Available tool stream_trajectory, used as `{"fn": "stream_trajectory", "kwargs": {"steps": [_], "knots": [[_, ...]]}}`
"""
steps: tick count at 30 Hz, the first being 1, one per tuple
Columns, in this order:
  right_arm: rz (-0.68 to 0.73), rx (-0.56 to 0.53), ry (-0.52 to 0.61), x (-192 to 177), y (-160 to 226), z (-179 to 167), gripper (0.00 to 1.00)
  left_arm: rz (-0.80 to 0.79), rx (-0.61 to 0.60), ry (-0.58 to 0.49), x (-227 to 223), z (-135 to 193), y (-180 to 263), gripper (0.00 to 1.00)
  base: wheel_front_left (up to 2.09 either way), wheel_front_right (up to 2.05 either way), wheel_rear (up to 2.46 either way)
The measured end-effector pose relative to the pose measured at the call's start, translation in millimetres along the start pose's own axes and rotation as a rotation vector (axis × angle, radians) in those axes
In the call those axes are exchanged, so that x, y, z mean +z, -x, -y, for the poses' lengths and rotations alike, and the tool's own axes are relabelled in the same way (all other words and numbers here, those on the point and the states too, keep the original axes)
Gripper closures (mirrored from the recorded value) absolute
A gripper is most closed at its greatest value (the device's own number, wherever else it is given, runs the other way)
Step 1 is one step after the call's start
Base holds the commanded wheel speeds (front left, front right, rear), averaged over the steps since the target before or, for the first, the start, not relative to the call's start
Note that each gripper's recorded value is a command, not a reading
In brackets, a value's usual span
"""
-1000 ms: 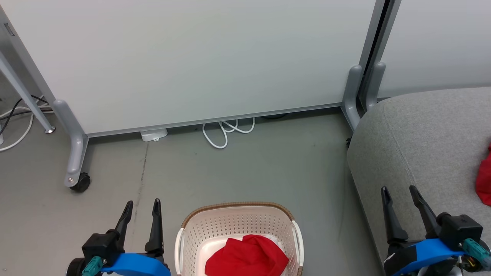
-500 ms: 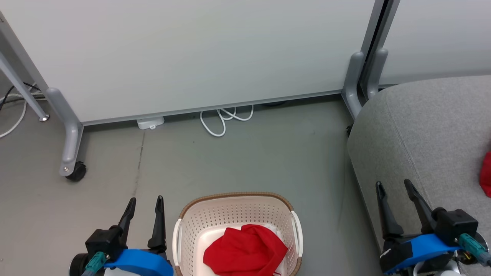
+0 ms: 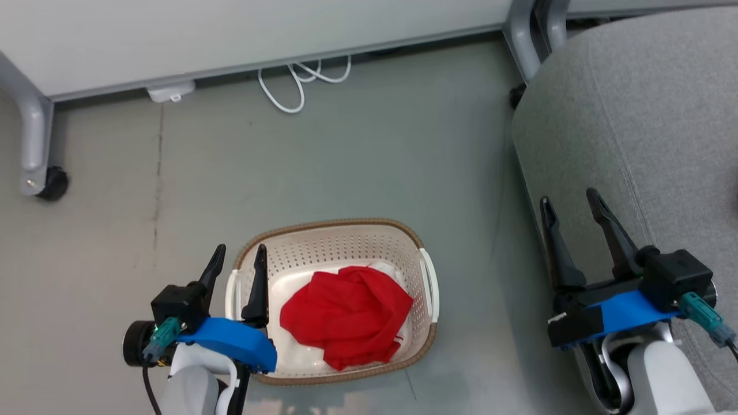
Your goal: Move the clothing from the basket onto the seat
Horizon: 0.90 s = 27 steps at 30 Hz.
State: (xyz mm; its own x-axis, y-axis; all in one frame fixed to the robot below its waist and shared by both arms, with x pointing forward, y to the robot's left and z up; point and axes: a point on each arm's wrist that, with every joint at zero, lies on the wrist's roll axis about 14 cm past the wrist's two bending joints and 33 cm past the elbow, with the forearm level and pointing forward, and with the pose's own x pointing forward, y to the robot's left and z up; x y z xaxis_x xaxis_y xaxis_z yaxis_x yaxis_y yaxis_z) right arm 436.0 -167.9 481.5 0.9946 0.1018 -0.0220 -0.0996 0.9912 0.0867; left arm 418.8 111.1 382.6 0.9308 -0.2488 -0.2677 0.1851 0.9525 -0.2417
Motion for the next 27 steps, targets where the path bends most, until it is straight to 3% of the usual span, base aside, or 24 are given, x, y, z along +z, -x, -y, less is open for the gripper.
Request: {"fn": "stream_trajectory", "kwargs": {"steps": [14, 27], "knots": [[-0.083, -0.028, 0.009, -54.0, -31.8, 21.7, 0.0, -0.313, -0.176, 0.032, -108.8, 45.9, -82.6, 0.0, 0.0, 0.0, 0.0], [-0.163, -0.1, 0.02, -93.1, -27.2, 52.8, 0.0, -0.643, -0.285, 0.117, -219.3, 91.2, -87.8, 0.0, 0.0, 0.0, 0.0]]}}
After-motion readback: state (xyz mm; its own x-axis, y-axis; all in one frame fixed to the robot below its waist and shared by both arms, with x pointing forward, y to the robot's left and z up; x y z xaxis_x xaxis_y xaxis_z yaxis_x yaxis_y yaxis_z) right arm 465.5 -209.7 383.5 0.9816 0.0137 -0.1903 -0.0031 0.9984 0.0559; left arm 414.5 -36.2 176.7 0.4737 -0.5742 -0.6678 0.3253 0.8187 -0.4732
